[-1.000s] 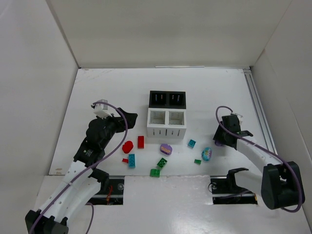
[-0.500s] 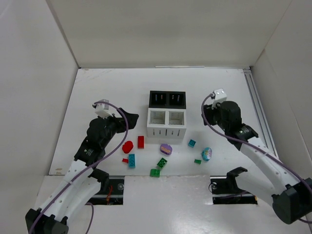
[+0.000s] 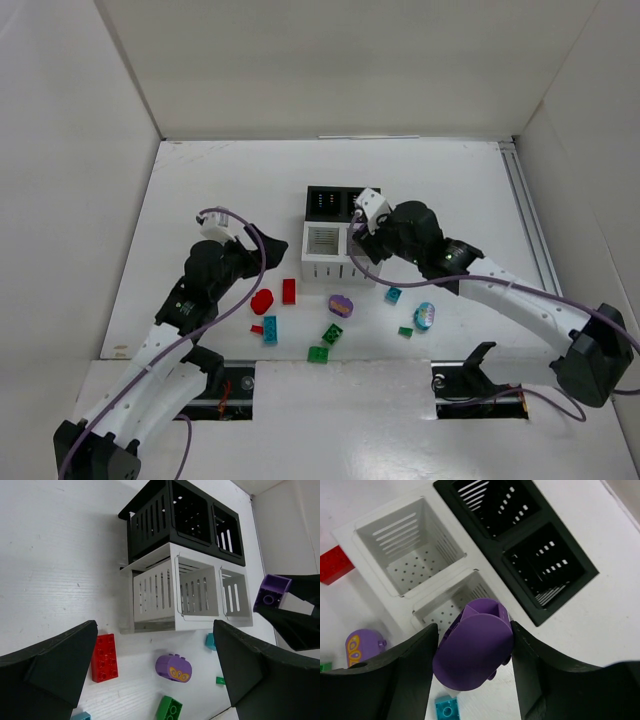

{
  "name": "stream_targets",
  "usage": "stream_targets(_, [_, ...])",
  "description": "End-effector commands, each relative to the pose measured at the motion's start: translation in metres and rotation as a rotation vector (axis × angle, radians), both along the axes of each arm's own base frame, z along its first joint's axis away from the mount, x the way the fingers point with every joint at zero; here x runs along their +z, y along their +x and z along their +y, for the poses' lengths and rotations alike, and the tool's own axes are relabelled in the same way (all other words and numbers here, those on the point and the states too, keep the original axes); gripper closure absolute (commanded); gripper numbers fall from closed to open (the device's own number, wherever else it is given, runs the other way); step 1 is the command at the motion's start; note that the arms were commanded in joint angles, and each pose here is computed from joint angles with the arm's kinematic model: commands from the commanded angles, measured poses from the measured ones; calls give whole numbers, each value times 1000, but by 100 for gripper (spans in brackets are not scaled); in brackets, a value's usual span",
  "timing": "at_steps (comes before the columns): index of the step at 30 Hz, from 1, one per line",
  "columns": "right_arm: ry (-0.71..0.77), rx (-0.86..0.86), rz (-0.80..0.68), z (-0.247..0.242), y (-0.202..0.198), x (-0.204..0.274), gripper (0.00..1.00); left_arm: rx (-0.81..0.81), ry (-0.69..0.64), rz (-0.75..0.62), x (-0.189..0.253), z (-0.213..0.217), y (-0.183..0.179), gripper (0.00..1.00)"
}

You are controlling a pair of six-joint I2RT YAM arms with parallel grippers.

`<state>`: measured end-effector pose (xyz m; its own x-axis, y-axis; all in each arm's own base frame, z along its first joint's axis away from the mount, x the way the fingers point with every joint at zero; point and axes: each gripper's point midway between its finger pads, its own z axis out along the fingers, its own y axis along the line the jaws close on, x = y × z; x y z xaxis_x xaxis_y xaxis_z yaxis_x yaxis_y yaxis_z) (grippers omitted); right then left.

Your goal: Sort the legos into containers by color

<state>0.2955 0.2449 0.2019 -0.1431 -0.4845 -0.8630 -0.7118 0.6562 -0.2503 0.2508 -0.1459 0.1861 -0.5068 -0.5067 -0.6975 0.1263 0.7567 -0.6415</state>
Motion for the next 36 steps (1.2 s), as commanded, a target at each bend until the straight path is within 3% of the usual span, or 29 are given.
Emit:
stream_targets(1, [46,45,-87,16,5,33,75,-3,-23,13,2,-2,-3,0])
stream_targets(3, [46,54,-86,19,3,33,69,-3,-19,21,0,-2,-4,0])
stream_targets(7, [56,66,-90,18,-2,36,46,-3,-23,13,2,-1,-4,0])
stream_targets(8, [50,66,-83,17,-2,31,44,-3,-23,13,2,-1,-4,0])
stream_targets(12, [48,81,-86,18,-4,31,40,5,-24,3,6,0,-3,0])
stream_targets(21, [61,160,-63,30,-12,28,43,5,-24,3,6,0,-3,0])
stream_targets(24, [63,205,-77,33,-17,32,38,5,-24,3,6,0,-3,0])
stream_targets(28, [63,205,-77,31,-19,31,21,5,-24,3,6,0,-3,0])
stream_targets(36, [46,203,-90,20,-26,38,15,5,-24,3,9,0,-3,0])
